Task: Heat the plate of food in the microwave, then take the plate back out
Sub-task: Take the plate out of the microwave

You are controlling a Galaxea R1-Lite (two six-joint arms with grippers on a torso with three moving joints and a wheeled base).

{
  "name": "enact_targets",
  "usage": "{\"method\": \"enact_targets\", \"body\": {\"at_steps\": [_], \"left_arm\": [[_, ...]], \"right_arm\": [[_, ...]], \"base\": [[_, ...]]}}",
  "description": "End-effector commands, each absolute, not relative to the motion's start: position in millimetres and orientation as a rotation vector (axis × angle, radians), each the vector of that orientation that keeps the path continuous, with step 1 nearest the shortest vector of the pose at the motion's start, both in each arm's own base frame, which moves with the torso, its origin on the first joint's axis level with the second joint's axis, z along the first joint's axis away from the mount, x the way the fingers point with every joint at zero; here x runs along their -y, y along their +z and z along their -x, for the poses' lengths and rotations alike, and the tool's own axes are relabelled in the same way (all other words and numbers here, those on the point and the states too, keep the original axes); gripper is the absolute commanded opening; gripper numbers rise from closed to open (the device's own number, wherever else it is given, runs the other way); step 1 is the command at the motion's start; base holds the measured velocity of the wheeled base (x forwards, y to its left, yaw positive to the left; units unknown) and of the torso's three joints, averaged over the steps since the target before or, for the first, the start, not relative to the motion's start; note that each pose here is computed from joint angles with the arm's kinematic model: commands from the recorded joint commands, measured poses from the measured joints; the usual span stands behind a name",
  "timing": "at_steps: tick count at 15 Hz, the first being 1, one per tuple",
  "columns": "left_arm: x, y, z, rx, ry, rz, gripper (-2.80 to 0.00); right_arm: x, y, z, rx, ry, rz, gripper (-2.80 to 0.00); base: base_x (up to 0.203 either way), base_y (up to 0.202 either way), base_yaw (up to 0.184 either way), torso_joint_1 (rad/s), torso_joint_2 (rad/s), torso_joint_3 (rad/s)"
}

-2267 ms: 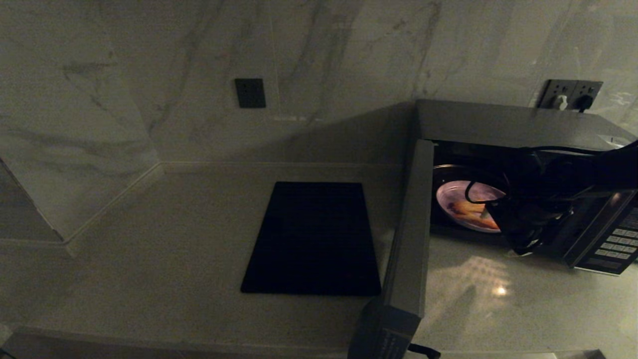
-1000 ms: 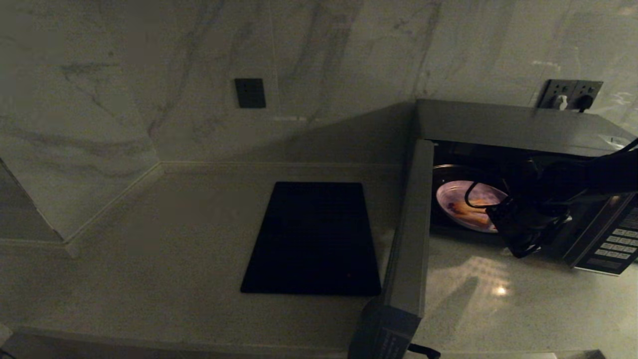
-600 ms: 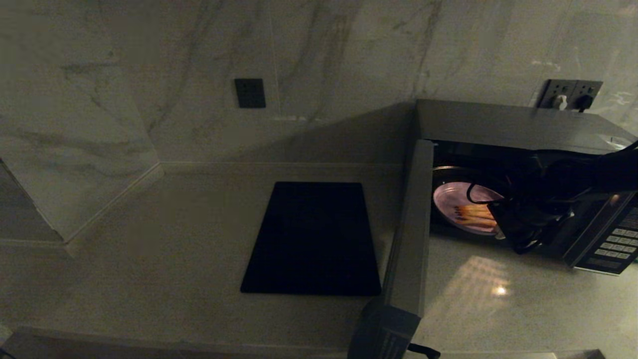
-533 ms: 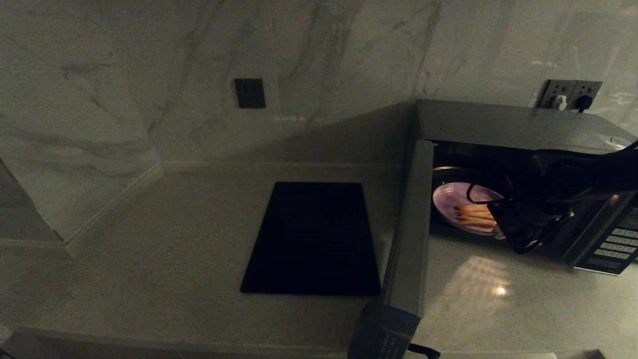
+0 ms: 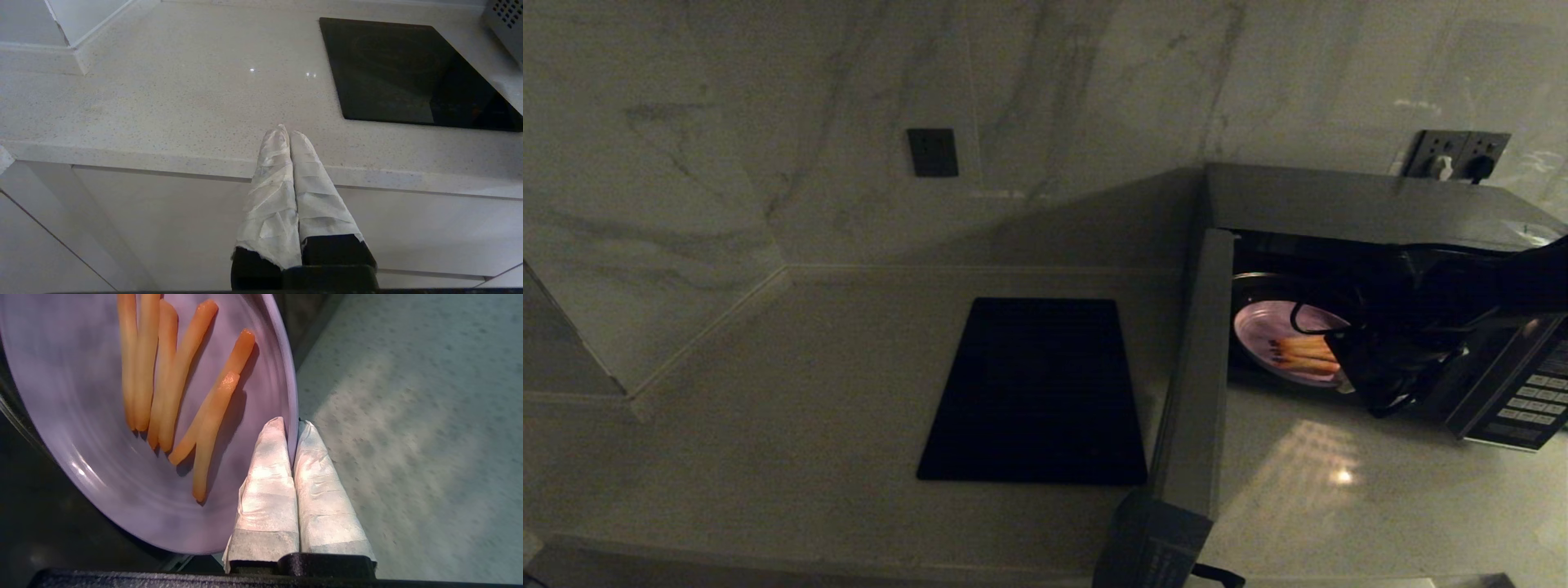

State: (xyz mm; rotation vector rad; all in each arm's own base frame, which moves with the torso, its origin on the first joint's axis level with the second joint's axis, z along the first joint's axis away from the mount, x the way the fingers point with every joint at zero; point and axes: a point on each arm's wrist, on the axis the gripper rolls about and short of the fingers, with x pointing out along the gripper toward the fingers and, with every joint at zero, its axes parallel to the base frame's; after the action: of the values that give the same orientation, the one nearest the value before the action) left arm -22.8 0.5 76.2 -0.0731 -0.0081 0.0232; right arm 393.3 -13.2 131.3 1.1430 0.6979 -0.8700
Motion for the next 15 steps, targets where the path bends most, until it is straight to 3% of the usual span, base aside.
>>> {"method": "enact_targets", "body": {"at_steps": [1,15], "left_arm": [[-0.5,76.3,22.8,0.008,0.024,0.074,-2.8],[-0.5,76.3,22.8,0.009,0.024,0.074,-2.8]], "right_arm": [[13.1,142.4,-386.3,-0.675,-0.861,-1.157,-2.8],[10.5,147.6,-306.3,-0.735,-0.889,-1.124,-2.8]], "base": [[0.0,0.0,0.0,0.0,0.0,0.0],[0.0,0.0,0.0,0.0,0.0,0.0]]}}
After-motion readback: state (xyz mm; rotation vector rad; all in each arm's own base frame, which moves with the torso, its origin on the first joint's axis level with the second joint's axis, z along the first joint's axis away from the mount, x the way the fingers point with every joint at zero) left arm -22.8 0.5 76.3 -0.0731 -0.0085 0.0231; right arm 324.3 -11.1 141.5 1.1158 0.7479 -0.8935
